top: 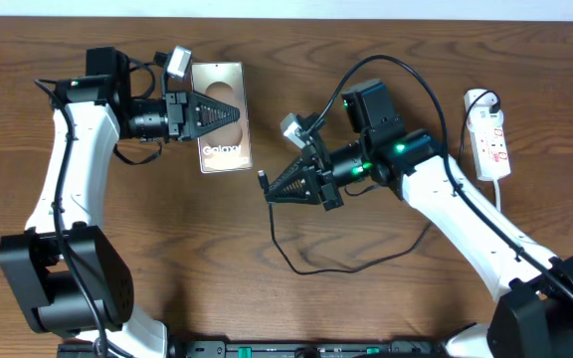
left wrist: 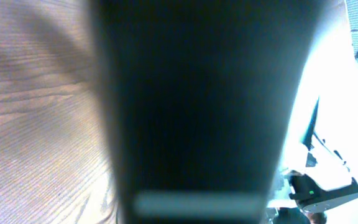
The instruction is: Plug charger to phone and switch on socket
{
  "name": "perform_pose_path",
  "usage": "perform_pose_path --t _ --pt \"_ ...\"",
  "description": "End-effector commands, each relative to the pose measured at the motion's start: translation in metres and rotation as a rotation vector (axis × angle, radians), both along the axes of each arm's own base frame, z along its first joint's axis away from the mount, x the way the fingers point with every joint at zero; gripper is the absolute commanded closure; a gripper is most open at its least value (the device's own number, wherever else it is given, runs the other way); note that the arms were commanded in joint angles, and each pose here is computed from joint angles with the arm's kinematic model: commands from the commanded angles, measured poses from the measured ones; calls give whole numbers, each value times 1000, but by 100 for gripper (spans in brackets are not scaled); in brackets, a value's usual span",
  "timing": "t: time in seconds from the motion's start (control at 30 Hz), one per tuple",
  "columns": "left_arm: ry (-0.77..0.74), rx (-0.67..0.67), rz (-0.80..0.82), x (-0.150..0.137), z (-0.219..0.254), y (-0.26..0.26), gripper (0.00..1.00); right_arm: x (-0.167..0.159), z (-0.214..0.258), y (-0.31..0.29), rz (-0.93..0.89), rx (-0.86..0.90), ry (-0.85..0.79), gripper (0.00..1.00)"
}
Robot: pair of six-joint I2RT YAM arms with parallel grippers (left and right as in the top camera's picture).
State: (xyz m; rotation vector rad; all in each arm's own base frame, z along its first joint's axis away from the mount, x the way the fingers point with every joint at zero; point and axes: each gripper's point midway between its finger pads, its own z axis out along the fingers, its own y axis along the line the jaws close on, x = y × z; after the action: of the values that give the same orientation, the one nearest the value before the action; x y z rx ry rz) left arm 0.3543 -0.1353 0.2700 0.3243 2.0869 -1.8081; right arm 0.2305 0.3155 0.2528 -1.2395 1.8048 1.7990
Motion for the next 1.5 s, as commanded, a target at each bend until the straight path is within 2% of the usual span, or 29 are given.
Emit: perform_pose_path --t 0.0,0.17,0.27,0.4,0.53,0.9,1.07,1.23,1.47 --pt "-84 -55 -43 -11 23 -12 93 -5 -7 12 9 -38 40 99" --pt "-81 -55 -38 -9 23 -10 93 -7 -29 33 3 -99 55 99" --pt "-58 -57 -21 -7 23 -5 92 5 -44 44 -88 -139 63 99" --pt "-20 -61 14 -3 23 6 93 20 -52 54 -210 -87 114 99" --pt "-11 -63 46 1 23 17 93 19 -48 49 -250 44 122 99" --pt "-4 -64 43 0 23 16 93 7 -33 58 -251 116 139 99" --pt "42 -70 47 0 23 16 92 13 -34 59 -290 110 153 99" --pt "167 -88 59 3 24 16 93 11 -50 56 -287 37 227 99" --pt "49 -71 18 10 27 4 92 -3 -40 35 -129 51 259 99"
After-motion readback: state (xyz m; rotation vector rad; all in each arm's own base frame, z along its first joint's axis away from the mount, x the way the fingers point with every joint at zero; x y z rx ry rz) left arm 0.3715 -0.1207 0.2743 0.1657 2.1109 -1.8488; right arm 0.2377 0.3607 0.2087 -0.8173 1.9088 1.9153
